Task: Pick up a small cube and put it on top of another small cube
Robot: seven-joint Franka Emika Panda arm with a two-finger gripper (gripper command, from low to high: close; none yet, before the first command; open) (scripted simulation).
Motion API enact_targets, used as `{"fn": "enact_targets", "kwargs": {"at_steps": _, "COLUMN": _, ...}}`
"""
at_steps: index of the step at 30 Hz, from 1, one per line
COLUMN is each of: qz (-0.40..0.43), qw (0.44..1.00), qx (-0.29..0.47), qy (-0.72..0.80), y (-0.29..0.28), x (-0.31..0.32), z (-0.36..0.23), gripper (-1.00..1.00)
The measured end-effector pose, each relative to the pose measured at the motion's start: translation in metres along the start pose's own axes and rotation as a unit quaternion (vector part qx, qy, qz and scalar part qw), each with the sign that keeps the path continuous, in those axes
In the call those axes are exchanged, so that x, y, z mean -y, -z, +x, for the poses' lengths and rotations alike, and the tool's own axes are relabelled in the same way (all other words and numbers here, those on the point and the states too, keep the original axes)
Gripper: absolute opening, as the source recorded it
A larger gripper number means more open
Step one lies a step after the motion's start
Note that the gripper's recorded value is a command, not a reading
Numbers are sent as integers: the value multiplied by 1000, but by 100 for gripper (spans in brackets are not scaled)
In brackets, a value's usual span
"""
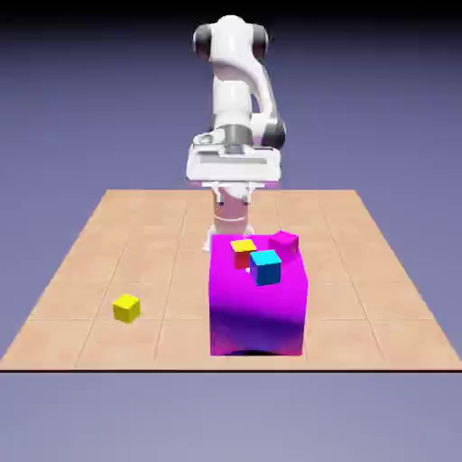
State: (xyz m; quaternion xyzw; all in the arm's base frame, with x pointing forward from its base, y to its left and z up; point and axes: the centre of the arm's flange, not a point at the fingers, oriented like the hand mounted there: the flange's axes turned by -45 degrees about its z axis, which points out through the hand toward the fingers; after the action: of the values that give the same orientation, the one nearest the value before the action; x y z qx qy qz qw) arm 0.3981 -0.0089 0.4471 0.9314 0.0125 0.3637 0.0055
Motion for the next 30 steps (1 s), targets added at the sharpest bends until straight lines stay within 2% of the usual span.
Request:
{"fn": "enact_targets", "kwargs": {"at_steps": 10, "qz": -28, "qw": 971, "qx": 212, "qy": -107, "y": -106, "x": -122, "z": -50, "gripper": 0}}
{"fn": "enact_targets", "kwargs": {"at_steps": 22, "qz": -55, "qw": 870, "qx": 431, "qy": -232, "y": -173, "x": -269, "z": -183, "gripper": 0}}
{"fn": "enact_targets", "kwargs": {"at_steps": 24, "qz": -57, "qw": 860, "qx": 446, "qy": -241, "y": -174, "x": -280, "z": -195, "gripper": 0}}
{"fn": "enact_targets", "kwargs": {"at_steps": 28, "qz": -57, "qw": 860, "qx": 446, "qy": -241, "y": -213, "x": -275, "z": -240, "gripper": 0}}
{"fn": "enact_targets", "kwargs": {"at_steps": 29, "qz": -57, "qw": 860, "qx": 446, "qy": -241, "y": -219, "x": -273, "z": -248, "gripper": -100}}
{"fn": "enact_targets", "kwargs": {"at_steps": 30, "qz": -57, "qw": 860, "qx": 446, "qy": -241, "y": -219, "x": -273, "z": -248, "gripper": -100}}
